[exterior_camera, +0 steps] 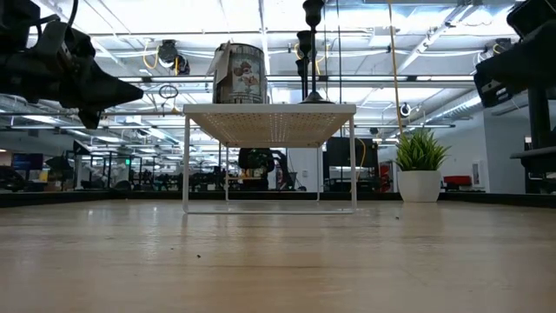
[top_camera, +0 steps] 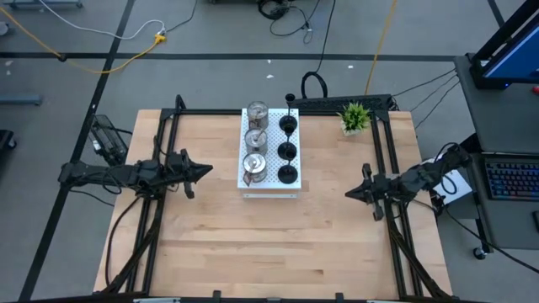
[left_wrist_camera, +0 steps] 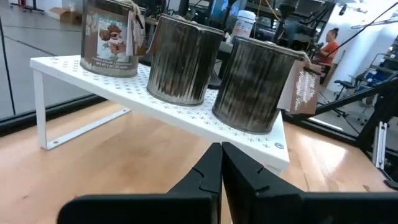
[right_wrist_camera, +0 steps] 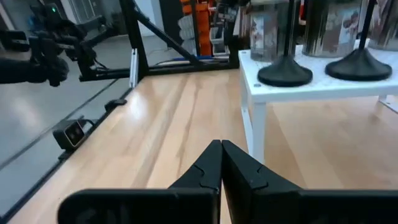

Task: Pick & Place candle stick holders
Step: Return to Home Position

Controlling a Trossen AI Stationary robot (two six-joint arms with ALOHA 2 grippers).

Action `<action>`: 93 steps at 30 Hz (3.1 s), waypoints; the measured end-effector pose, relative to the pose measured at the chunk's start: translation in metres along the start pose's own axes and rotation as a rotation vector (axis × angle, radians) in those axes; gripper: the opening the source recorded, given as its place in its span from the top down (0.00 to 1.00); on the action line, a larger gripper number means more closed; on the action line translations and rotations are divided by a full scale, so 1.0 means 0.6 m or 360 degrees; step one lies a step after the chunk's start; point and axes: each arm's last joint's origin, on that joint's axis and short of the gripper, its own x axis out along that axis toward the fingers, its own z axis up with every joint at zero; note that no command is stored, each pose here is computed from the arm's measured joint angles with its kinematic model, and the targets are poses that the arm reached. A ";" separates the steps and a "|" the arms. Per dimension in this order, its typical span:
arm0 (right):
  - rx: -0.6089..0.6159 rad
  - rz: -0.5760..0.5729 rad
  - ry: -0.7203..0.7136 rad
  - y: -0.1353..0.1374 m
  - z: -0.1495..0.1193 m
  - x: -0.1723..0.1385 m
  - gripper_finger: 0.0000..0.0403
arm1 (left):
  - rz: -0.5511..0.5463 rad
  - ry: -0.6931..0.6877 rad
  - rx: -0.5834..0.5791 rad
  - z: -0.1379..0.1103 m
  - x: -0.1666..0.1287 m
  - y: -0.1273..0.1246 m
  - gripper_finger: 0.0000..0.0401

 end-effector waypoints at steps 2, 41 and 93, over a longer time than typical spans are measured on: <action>0.0001 -0.0002 0.0013 0.000 -0.004 0.002 1.00 | 0.0000 0.0000 0.0029 0.000 0.000 0.000 0.97; 0.0128 0.0097 0.0143 0.001 -0.043 0.014 1.00 | -0.0126 0.0060 0.0077 -0.003 0.000 -0.003 0.92; 0.0128 0.0098 0.0143 0.001 -0.043 0.014 1.00 | -0.0124 0.0059 0.0075 -0.003 0.000 -0.003 0.92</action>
